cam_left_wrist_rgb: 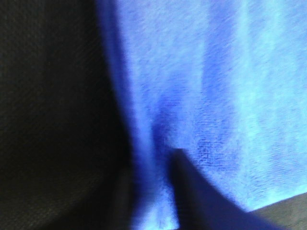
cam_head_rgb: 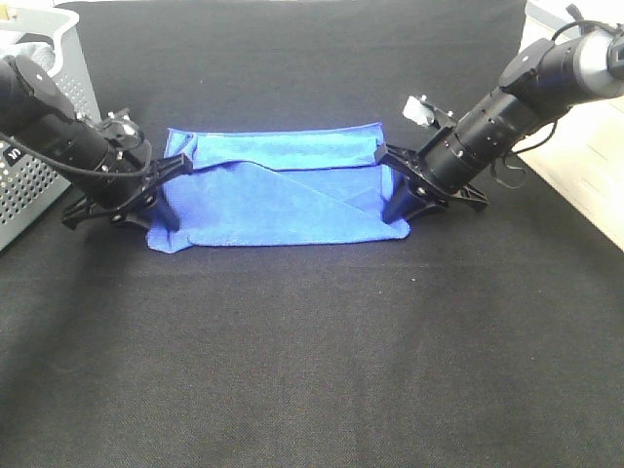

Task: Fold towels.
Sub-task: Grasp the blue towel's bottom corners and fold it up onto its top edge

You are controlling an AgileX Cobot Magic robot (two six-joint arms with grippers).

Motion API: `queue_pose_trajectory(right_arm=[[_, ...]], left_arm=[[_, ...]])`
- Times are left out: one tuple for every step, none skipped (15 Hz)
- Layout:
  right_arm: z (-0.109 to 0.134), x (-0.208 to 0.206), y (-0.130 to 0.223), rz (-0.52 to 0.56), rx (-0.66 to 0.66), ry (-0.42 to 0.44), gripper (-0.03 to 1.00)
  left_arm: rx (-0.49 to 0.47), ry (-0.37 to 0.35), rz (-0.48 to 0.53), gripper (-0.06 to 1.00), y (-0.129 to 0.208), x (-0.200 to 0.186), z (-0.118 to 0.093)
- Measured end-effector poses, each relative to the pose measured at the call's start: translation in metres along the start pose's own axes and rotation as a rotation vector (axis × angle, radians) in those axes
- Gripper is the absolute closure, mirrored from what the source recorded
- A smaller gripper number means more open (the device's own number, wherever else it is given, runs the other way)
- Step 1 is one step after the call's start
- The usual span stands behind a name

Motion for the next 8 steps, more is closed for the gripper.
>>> queue_pose_trajectory(right_arm=[[-0.001, 0.0, 0.0, 0.003, 0.017, 0.007, 0.97], [-0.003, -0.001, 0.002, 0.014, 0.024, 0.009, 0.97], [-0.005, -0.003, 0.004, 0.027, 0.043, 0.001, 0.97], [-0.006, -0.008, 0.005, 0.039, 0.053, -0.008, 0.97], [-0.007, -0.022, 0.006, 0.049, 0.061, -0.024, 0.97], [-0.005, -0.032, 0.01, 0.053, 0.067, -0.028, 0.97], [-0.004, -0.037, 0.021, 0.071, 0.072, -0.02, 0.97], [-0.003, -0.039, 0.034, 0.088, 0.077, -0.005, 0.97]], left_arm=[[0.003, -0.003, 0.01, 0.91, 0.001, 0.0, 0.0], [0.005, -0.006, 0.034, 0.93, 0.005, 0.0, 0.001], [0.008, -0.014, 0.071, 0.93, 0.008, -0.002, 0.005], [0.019, -0.03, 0.126, 0.93, 0.014, -0.005, 0.009], [0.056, -0.07, 0.186, 0.93, 0.02, -0.013, 0.018], [0.078, -0.093, 0.205, 0.93, 0.024, -0.02, 0.022], [0.089, -0.101, 0.207, 0.93, 0.029, -0.03, 0.022], [0.092, -0.099, 0.205, 0.93, 0.034, -0.04, 0.02]])
Point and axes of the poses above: a point on each arm's last joint axis where the gripper is mounted, x pointing out along that axis toward the gripper, z along the wrist's bending axis when the last joint is at zero, y = z × x, the point moved 5 cm from there along x, pointing out along that axis toward the gripper, and after that the axes turned 10 degrees about -x, right-handed, at the moved point
